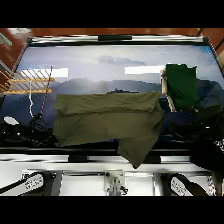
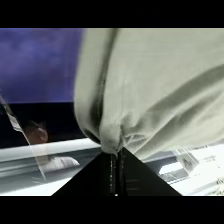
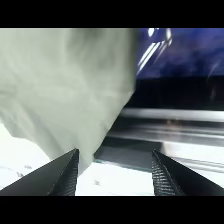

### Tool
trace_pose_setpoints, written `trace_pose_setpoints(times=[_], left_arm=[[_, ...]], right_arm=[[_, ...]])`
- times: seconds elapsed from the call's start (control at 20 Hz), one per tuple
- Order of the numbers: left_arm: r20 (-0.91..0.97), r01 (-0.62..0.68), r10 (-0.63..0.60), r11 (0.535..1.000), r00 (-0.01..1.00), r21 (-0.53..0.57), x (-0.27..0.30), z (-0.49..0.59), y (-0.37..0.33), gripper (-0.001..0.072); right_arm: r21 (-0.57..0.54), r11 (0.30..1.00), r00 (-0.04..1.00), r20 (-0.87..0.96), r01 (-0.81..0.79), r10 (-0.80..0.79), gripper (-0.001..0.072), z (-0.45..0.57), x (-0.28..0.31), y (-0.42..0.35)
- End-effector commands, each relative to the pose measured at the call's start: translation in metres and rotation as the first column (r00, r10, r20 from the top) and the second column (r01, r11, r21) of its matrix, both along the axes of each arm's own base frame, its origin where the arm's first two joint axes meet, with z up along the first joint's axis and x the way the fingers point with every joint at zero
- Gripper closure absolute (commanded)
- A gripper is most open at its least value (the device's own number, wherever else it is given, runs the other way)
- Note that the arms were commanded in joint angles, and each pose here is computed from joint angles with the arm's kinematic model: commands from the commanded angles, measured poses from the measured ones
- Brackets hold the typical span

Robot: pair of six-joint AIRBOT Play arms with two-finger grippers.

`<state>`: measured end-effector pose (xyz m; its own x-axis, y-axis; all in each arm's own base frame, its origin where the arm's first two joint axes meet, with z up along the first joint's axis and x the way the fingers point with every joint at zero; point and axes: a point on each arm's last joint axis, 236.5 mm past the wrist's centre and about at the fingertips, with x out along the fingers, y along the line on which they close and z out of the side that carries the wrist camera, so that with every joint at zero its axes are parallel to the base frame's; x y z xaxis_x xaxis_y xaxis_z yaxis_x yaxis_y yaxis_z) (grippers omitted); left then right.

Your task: Fold the shirts.

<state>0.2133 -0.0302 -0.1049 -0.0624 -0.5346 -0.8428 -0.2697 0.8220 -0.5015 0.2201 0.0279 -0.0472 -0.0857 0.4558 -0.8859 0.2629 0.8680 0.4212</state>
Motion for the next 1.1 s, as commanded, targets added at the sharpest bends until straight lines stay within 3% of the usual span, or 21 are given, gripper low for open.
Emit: trace_pose_setpoints(times=[0.0, 0.15, 0.5, 0.6, 0.65, 0.75, 0.8, 0.85, 0.9, 1.05], left_arm=[[-0.018, 0.035, -0.035, 0.999, 0.999, -0.027, -0.007, 0.003, -0.007, 0.0673], [-0.013, 0.046, -0.046, 0.998, 0.999, -0.030, -0.007, 0.004, -0.007, 0.0673], [-0.003, 0.053, -0.053, 0.998, 0.999, -0.029, -0.006, 0.005, -0.007, 0.0673], [0.004, 0.064, -0.064, 0.997, 0.998, -0.030, -0.006, 0.005, -0.007, 0.0673], [0.007, 0.064, -0.063, 0.998, 0.998, -0.028, -0.006, 0.004, -0.007, 0.0673], [0.017, 0.059, -0.058, 0.998, 0.998, -0.018, -0.003, 0.003, -0.005, 0.0673], [0.022, 0.067, -0.066, 0.998, 0.998, -0.018, -0.003, 0.003, -0.005, 0.0673], [0.030, 0.080, -0.080, 0.997, 0.996, -0.019, -0.003, 0.003, -0.005, 0.0673], [0.038, 0.090, -0.089, 0.996, 0.995, -0.019, -0.002, 0.003, -0.005, 0.0673], [0.149, 0.202, -0.199, 0.979, 0.968, 0.001, 0.016, 0.018, 0.002, 0.0674]], right_arm=[[0.037, 0.998, 0.997, -0.053, -0.047, 0.049, 0.0139, -0.016, -0.022, 0.023], [0.151, 0.988, 0.996, -0.079, -0.025, 0.037, 0.0139, -0.025, -0.038, 0.051], [0.024, 1.000, 1.000, -0.008, -0.017, 0.018, 0.0161, -0.061, -0.027, 0.064], [-0.016, 1.000, 1.000, -0.022, -0.003, 0.003, 0.0240, -0.065, -0.028, 0.063], [-0.031, 1.000, 1.000, -0.029, -0.002, 0.001, 0.0240, -0.067, -0.029, 0.063], [-0.059, 0.998, 0.999, -0.036, -0.012, 0.010, 0.0348, -0.069, -0.031, 0.062], [-0.064, 0.998, 0.999, -0.035, -0.017, 0.015, 0.0418, -0.070, -0.031, 0.063], [-0.063, 0.998, 0.999, -0.039, -0.024, 0.022, 0.0581, -0.069, -0.033, 0.065], [-0.055, 0.998, 0.998, -0.052, -0.027, 0.024, 0.0651, -0.068, -0.035, 0.067], [-0.017, 0.991, 0.991, -0.022, -0.135, 0.135, 0.0652, -0.043, -0.027, 0.071]])
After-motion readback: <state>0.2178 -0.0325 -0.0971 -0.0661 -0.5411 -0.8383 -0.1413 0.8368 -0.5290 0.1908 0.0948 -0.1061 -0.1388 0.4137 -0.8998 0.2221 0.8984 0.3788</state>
